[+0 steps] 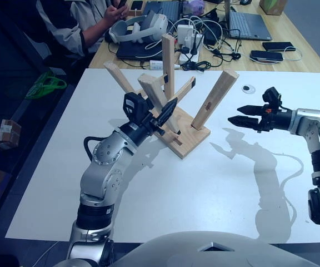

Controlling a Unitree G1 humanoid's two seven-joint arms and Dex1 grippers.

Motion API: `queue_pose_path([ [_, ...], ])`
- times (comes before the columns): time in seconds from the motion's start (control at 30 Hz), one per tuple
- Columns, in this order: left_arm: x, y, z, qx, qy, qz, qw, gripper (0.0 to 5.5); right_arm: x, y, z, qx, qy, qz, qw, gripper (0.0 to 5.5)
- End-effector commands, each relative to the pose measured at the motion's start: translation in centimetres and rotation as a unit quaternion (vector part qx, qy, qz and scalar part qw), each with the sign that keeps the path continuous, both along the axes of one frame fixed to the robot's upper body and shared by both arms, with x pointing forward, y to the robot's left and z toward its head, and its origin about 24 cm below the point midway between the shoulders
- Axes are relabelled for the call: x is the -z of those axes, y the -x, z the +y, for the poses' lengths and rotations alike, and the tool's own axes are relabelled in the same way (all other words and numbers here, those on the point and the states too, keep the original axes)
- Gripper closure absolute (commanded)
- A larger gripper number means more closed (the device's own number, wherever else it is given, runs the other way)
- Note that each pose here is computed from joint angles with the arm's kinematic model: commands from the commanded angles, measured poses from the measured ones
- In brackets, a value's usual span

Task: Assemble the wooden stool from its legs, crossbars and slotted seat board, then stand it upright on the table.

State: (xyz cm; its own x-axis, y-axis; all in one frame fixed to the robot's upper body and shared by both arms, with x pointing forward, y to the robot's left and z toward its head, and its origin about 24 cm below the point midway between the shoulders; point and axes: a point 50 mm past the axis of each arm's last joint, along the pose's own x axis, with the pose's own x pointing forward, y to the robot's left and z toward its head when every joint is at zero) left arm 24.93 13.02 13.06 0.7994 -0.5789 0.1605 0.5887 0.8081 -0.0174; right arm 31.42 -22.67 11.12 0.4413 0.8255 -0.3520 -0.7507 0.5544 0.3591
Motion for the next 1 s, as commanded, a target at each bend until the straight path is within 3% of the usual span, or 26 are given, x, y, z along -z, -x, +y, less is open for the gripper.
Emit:
queue_pose_path([
  [0.03,0.8,-0.1,-0.7,-0.008,0.002,-0.007,1.0,3.45,-2.0,-0.6,-0.8,0.002,0.0,-0.013,1.0,0.78],
  [0.2,2.8,0.4,-1.0,0.002,-0.018,0.0,1.0,3.45,-3.9,-1.6,-1.6,0.021,-0.013,-0.03,0.999,0.78],
  [0.53,2.4,0.0,0.0,-0.002,-0.034,-0.002,0.999,3.45,-3.4,-0.8,-0.9,0.008,-0.047,-0.031,0.998,0.78],
  [0.8,2.2,0.0,0.5,0.006,-0.046,0.006,0.999,3.45,-1.6,5.1,0.9,-0.119,0.014,-0.024,0.993,0.78],
  [1.0,2.0,-0.1,1.0,0.017,-0.061,0.016,0.998,3.45,0.4,5.8,5.5,-0.116,0.076,-0.179,0.974,0.78],
])
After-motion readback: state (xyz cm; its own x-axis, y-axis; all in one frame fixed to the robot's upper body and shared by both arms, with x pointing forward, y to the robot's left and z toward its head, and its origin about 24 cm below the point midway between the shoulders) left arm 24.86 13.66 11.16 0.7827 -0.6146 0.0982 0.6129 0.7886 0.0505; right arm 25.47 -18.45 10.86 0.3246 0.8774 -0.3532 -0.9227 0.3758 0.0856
